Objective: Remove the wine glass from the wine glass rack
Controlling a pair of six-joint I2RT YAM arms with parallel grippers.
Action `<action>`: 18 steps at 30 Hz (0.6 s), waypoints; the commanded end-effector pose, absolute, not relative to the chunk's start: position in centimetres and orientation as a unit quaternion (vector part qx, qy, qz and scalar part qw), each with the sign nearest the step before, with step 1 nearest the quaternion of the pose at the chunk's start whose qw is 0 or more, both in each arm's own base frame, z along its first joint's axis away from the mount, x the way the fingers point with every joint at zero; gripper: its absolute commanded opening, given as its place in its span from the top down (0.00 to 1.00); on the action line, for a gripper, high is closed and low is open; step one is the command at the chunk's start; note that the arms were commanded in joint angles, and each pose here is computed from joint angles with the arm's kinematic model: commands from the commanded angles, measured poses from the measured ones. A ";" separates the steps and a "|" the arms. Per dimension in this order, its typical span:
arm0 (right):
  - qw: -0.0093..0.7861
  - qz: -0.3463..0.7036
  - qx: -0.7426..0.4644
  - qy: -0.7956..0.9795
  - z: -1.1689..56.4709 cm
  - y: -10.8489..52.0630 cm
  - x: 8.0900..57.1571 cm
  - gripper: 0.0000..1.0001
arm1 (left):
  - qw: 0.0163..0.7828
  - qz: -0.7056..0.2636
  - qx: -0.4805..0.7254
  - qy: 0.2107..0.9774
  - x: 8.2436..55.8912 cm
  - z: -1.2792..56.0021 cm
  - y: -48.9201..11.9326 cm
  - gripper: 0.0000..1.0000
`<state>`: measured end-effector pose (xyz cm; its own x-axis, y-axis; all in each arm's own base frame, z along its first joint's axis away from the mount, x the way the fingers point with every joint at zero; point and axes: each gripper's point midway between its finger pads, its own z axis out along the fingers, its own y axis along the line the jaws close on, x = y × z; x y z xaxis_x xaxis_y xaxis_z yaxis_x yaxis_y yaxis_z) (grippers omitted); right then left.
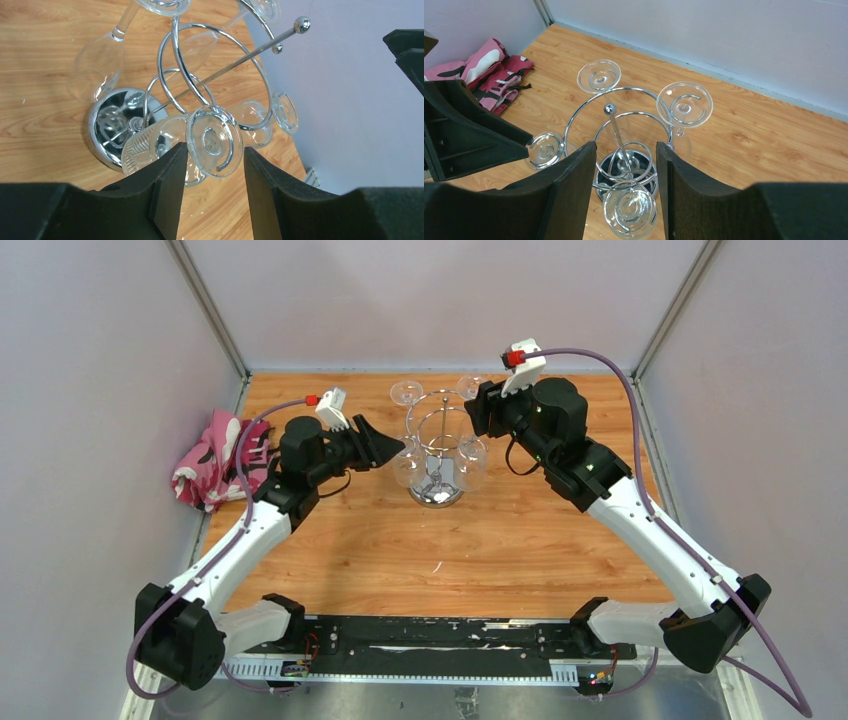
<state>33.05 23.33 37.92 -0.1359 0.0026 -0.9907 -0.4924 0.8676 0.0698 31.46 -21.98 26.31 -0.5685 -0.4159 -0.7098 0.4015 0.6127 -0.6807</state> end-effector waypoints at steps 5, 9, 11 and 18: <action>0.637 0.201 -0.163 0.726 38.0 23.3 33.3 0.48 | 0.494 -0.470 0.021 0.731 30.3 30.5 -22.7 0.50; 0.636 0.202 -0.164 0.726 37.9 23.4 33.3 0.48 | 0.496 -0.473 0.024 0.728 30.1 30.9 -22.8 0.50; 0.637 0.203 -0.163 0.725 38.0 23.3 33.3 0.48 | 0.494 -0.472 0.025 0.729 30.1 30.7 -22.9 0.50; 0.639 0.201 -0.163 0.724 38.2 23.2 33.2 0.48 | 0.478 -0.475 0.029 0.738 30.1 29.3 -23.9 0.50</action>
<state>32.98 23.47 37.91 -0.1381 0.0043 -0.9904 -0.4989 0.8636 0.0733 30.43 -22.61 27.46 -0.5615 -0.4122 -0.7175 0.4365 0.5891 -0.6801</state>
